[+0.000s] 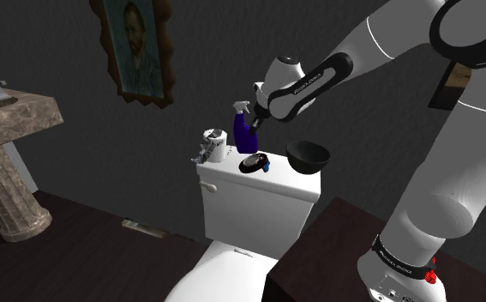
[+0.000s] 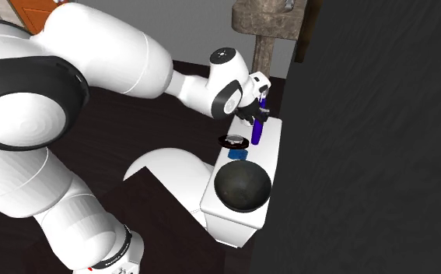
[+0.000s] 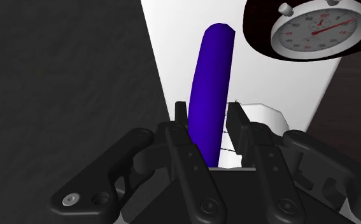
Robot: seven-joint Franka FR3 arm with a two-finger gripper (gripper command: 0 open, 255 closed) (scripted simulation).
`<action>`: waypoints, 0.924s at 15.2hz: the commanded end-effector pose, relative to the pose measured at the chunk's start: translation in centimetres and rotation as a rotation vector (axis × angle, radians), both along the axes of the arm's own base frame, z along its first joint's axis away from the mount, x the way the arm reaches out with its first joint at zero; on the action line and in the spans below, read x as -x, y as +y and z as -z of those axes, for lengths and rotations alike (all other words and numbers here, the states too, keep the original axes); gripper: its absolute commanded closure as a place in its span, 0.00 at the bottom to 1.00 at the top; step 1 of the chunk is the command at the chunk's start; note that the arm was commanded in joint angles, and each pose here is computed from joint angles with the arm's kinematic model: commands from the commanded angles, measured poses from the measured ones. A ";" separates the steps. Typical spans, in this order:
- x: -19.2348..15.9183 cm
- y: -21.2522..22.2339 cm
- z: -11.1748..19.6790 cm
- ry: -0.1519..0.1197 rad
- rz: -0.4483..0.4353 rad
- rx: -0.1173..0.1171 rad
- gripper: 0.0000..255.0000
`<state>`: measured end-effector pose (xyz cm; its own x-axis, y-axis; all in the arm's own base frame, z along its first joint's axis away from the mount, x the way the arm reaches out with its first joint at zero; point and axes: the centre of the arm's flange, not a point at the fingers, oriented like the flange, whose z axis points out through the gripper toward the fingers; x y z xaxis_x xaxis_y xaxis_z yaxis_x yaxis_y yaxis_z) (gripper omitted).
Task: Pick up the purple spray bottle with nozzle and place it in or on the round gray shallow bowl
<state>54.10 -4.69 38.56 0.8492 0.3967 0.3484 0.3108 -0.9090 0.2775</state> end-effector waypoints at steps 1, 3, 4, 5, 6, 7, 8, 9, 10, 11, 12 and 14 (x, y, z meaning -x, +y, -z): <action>-0.1 0.0 -1.1 0.000 0.000 0.000 1.00; -0.1 0.0 -2.1 0.000 0.000 0.000 1.00; -0.1 0.0 -2.6 0.000 0.000 0.000 1.00; -0.1 0.0 -3.2 0.000 0.000 0.000 1.00; -0.1 0.0 -3.7 0.000 0.000 0.000 1.00; -0.1 0.0 -4.2 0.000 0.000 0.000 1.00; -0.1 0.0 -4.8 0.000 0.000 0.000 1.00; -0.1 0.0 -5.3 0.000 0.000 0.000 1.00; -0.1 0.0 -5.8 0.000 0.000 0.000 1.00; -0.1 0.0 -6.3 0.000 0.000 0.000 1.00; -0.1 0.0 -6.9 0.000 0.000 0.000 1.00; -0.1 0.0 -7.9 0.000 0.000 0.000 1.00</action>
<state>54.18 -4.71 45.94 0.8492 0.3967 0.3486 0.3108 -0.9091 0.2774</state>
